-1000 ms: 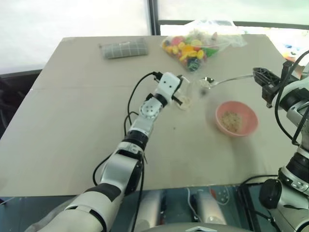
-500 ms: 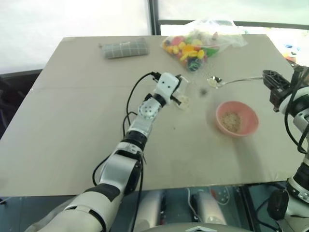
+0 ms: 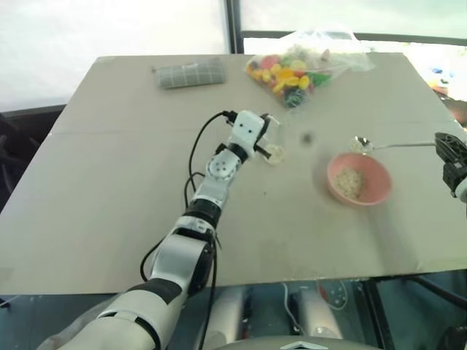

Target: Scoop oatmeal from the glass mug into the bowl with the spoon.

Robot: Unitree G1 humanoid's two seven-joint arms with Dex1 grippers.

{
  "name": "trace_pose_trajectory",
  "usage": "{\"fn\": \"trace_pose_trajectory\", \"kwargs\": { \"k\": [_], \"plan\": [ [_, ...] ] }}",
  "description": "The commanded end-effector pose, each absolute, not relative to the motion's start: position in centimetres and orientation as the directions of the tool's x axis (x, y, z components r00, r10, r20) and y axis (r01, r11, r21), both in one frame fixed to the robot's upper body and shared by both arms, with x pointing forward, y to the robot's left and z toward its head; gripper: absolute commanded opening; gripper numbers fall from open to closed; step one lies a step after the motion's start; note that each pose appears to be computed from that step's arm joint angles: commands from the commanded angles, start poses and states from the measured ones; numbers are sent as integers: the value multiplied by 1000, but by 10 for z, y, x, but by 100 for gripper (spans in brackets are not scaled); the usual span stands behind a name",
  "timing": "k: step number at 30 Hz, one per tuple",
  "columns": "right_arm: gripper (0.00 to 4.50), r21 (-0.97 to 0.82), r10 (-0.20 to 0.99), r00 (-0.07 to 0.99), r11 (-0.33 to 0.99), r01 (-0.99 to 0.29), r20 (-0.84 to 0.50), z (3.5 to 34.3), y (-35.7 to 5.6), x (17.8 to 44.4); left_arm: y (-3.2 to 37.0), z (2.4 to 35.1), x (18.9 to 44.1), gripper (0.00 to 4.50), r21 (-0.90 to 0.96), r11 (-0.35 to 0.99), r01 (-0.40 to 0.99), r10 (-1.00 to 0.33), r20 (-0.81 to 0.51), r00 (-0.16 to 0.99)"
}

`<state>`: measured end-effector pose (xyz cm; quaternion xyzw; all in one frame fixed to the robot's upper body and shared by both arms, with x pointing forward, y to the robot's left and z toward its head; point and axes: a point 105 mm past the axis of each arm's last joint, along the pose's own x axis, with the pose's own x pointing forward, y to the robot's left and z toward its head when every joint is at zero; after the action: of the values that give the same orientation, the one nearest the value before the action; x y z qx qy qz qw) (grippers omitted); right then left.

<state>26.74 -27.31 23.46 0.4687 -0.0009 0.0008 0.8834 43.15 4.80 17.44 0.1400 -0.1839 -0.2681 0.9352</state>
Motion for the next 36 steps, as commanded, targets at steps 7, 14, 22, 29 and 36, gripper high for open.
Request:
{"fn": "trace_pose_trajectory", "kwargs": {
  "k": [7, 14, 22, 29, 36],
  "plan": [
    [0, 627, 101, 994, 777, -61, -29, 253, -274, 259, 56, 197, 432, 7, 262, 898, 352, -431, 370, 823],
    [0, 347, 188, 980, 925, -153, -69, 263, -250, 267, 58, 197, 431, 7, 247, 914, 323, -397, 371, 840],
    [0, -111, 268, 960, 954, -277, -86, 278, -221, 272, 64, 200, 433, 7, 223, 932, 286, -353, 375, 857],
    [0, -401, 340, 924, 832, -382, -175, 274, -204, 266, 59, 201, 432, 7, 230, 926, 298, -367, 373, 852],
    [0, 0, 348, 927, 936, -352, 142, 331, -202, 287, 58, 195, 428, 7, 215, 924, 315, -376, 371, 849]
  ]
}}
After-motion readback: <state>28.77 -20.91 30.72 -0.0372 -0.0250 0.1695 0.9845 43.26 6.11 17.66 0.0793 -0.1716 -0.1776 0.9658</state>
